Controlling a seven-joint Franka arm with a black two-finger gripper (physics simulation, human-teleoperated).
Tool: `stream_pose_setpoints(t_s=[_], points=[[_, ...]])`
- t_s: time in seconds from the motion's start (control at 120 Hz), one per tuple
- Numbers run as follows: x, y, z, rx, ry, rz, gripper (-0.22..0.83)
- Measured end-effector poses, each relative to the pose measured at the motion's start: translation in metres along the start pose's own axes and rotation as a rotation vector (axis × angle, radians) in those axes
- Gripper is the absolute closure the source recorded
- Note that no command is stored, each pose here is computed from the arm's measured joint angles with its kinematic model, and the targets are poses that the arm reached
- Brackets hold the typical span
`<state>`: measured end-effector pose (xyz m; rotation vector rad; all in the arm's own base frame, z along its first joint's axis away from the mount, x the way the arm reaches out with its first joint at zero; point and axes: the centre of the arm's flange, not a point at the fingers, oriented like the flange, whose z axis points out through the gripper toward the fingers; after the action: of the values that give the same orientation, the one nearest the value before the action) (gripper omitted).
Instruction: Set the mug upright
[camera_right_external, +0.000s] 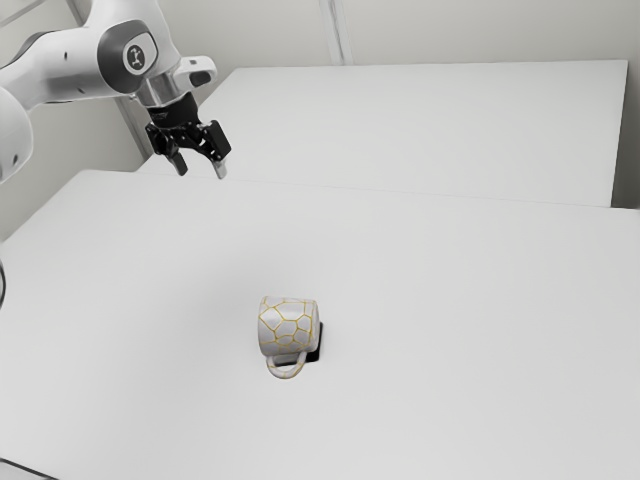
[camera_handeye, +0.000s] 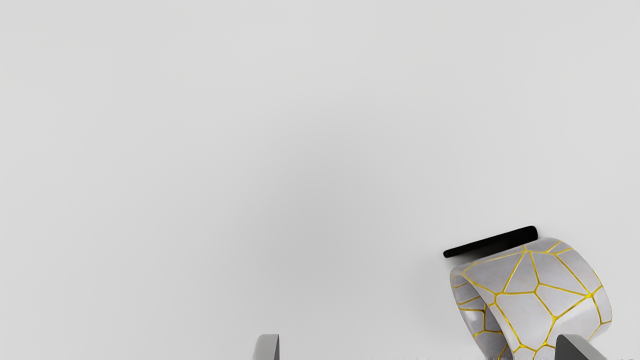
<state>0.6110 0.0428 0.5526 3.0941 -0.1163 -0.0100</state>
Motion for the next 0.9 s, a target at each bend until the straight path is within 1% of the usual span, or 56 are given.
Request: stream_pose_setpoints(t_s=[0.25, 0.358, 0.4, 0.475, 0.567, 0.65, 0.725, 0.783, 0.9], points=[[-0.001, 0.0, 0.005, -0.004, -0.013, 0.017, 0.0], [-0.011, 0.003, 0.027, -0.035, -0.056, 0.017, 0.0], [-0.02, 0.005, 0.035, -0.067, -0.073, 0.009, 0.0], [-0.044, 0.008, 0.049, -0.151, -0.102, -0.019, 0.0], [-0.061, 0.008, 0.068, -0.278, -0.122, -0.065, 0.0], [-0.087, 0.01, 0.092, -0.403, -0.129, -0.116, 0.0], [-0.105, 0.011, 0.123, -0.514, -0.13, -0.167, 0.0], [-0.113, 0.012, 0.15, -0.6, -0.115, -0.211, 0.0], [-0.114, 0.017, 0.189, -0.688, -0.053, -0.256, 0.0]])
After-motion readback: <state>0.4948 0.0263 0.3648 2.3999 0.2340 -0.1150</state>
